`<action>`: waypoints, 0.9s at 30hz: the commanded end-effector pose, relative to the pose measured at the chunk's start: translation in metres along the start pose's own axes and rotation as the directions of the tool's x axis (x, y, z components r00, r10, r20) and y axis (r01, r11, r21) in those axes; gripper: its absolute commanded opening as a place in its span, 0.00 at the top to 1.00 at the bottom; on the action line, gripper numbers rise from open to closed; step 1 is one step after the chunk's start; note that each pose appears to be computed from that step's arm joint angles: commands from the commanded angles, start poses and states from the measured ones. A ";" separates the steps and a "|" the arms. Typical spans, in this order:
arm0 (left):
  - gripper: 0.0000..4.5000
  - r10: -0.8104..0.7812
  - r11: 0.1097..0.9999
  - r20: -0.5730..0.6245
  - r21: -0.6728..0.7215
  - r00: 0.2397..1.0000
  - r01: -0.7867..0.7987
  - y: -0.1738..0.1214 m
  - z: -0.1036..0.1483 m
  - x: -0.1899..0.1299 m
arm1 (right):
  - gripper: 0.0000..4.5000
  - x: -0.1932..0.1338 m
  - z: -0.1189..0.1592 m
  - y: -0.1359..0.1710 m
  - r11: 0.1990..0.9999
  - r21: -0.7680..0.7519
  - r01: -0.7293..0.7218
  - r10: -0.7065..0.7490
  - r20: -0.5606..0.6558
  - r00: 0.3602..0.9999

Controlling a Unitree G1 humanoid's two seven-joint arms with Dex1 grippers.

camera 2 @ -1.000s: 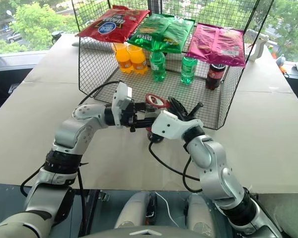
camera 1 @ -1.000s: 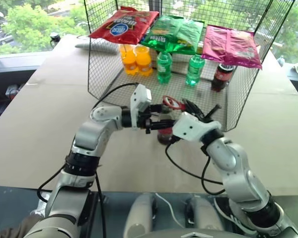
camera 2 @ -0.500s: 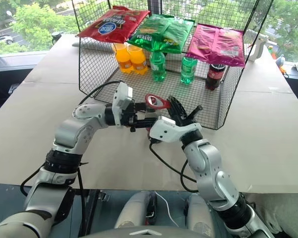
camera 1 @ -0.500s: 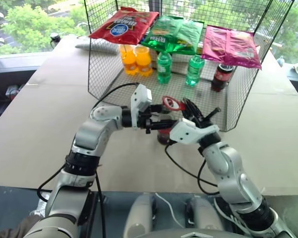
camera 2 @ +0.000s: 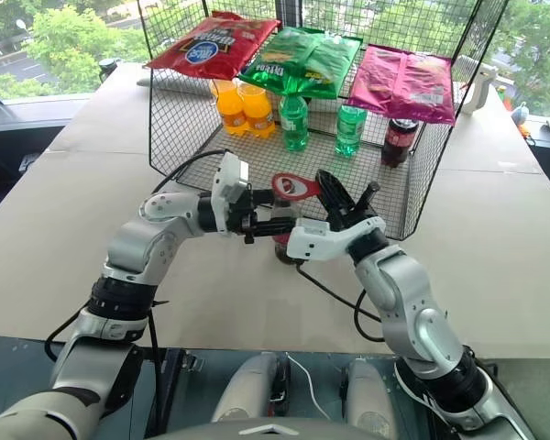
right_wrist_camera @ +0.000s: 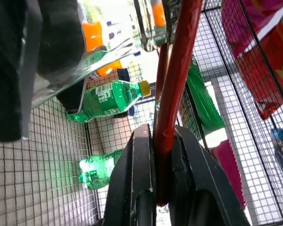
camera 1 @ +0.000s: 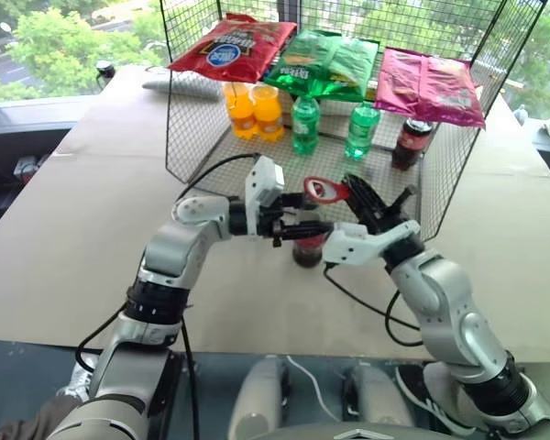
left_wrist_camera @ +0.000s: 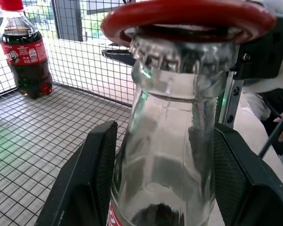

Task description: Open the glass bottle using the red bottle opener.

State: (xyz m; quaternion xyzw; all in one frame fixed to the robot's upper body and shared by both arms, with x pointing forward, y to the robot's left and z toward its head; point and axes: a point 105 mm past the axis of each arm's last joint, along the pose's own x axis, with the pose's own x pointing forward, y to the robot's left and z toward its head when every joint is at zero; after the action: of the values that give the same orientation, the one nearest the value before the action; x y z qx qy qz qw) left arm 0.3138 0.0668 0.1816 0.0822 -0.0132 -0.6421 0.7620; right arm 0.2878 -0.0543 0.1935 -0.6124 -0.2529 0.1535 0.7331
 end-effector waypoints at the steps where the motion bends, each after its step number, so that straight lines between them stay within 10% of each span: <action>1: 0.51 0.010 0.998 0.050 0.065 0.999 -0.014 0.004 0.019 0.001 | 1.00 -0.008 -0.010 0.030 0.977 -0.091 -0.193 0.193 -0.011 0.981; 13: 0.51 0.013 0.997 0.051 0.069 0.999 -0.016 0.005 0.016 0.002 | 1.00 -0.005 -0.035 0.003 0.935 -0.257 -0.244 0.257 0.017 0.966; 27: 0.51 0.023 0.997 0.052 0.075 0.998 -0.027 0.003 0.017 -0.004 | 1.00 0.007 -0.014 -0.018 0.983 -0.106 -0.150 0.160 0.093 0.983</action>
State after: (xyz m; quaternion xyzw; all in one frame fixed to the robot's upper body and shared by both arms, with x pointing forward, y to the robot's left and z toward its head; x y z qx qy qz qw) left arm 0.3147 0.0612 0.1827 0.0846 -0.0255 -0.6452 0.7589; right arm 0.2975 -0.0634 0.2213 -0.6540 -0.2745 0.2101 0.6729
